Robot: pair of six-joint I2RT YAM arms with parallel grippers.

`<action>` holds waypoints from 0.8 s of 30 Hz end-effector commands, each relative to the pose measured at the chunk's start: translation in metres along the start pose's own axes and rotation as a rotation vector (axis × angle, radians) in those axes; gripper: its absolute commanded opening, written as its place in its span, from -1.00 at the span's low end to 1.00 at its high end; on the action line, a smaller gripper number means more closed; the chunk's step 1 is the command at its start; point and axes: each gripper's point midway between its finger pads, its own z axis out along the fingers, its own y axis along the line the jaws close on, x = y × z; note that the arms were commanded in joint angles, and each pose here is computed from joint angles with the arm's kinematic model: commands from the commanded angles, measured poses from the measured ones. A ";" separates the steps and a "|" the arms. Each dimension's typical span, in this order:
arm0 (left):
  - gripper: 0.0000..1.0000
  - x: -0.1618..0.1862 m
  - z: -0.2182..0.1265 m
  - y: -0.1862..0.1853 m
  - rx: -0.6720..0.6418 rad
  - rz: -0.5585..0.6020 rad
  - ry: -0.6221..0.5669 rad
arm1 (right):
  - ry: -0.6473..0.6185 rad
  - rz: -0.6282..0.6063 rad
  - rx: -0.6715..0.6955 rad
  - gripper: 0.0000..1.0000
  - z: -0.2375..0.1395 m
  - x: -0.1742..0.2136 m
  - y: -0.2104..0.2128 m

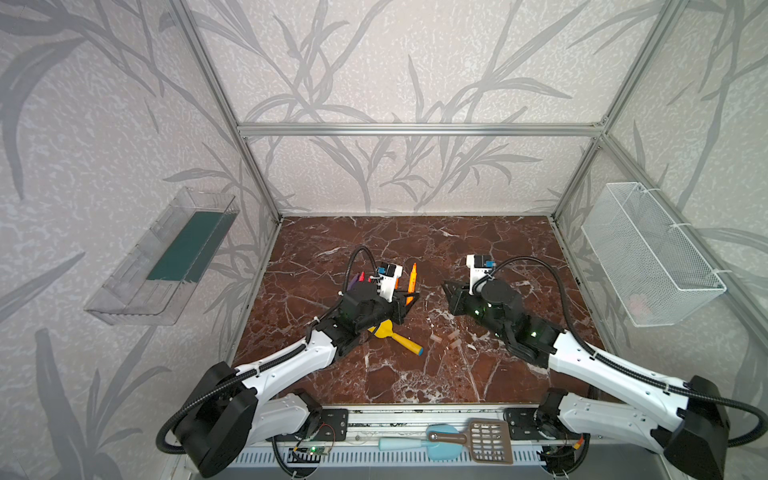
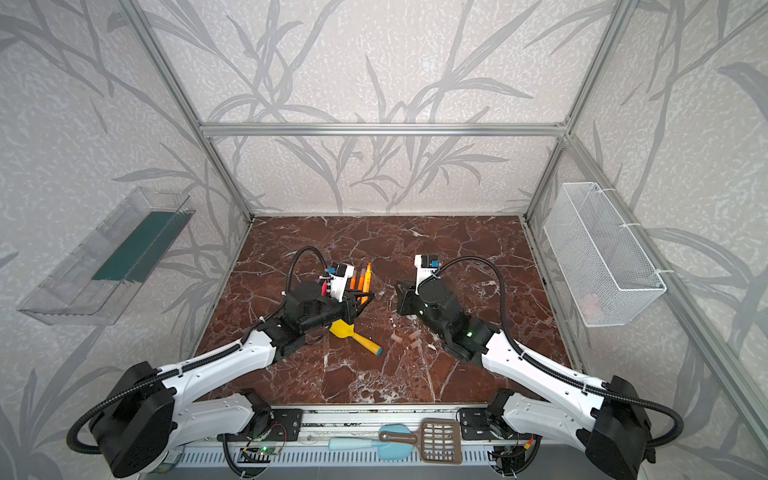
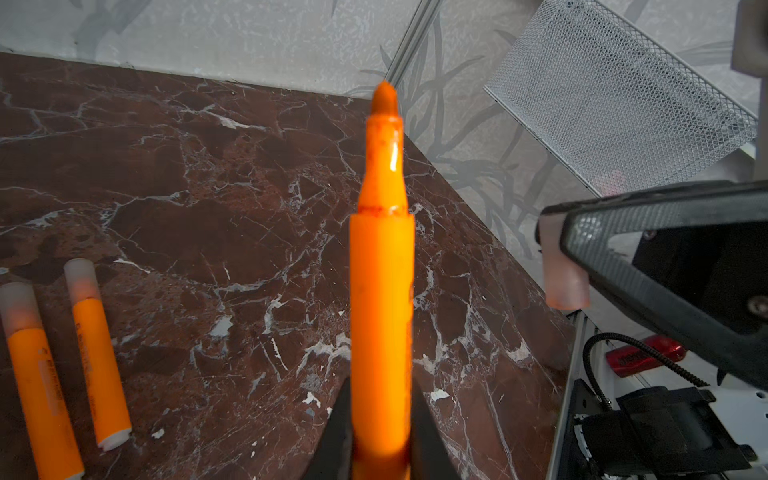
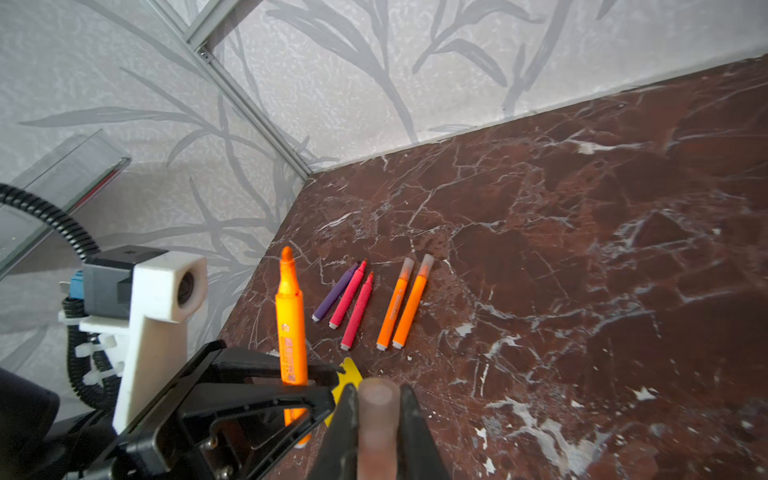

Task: Insert the pens into the pen caps
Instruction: 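Carry the cap with the right gripper over the upright highlighter tip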

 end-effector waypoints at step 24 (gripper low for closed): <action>-1.00 -0.017 -0.011 -0.027 0.086 0.047 -0.066 | -0.215 -0.020 -0.128 -1.00 0.042 -0.077 0.064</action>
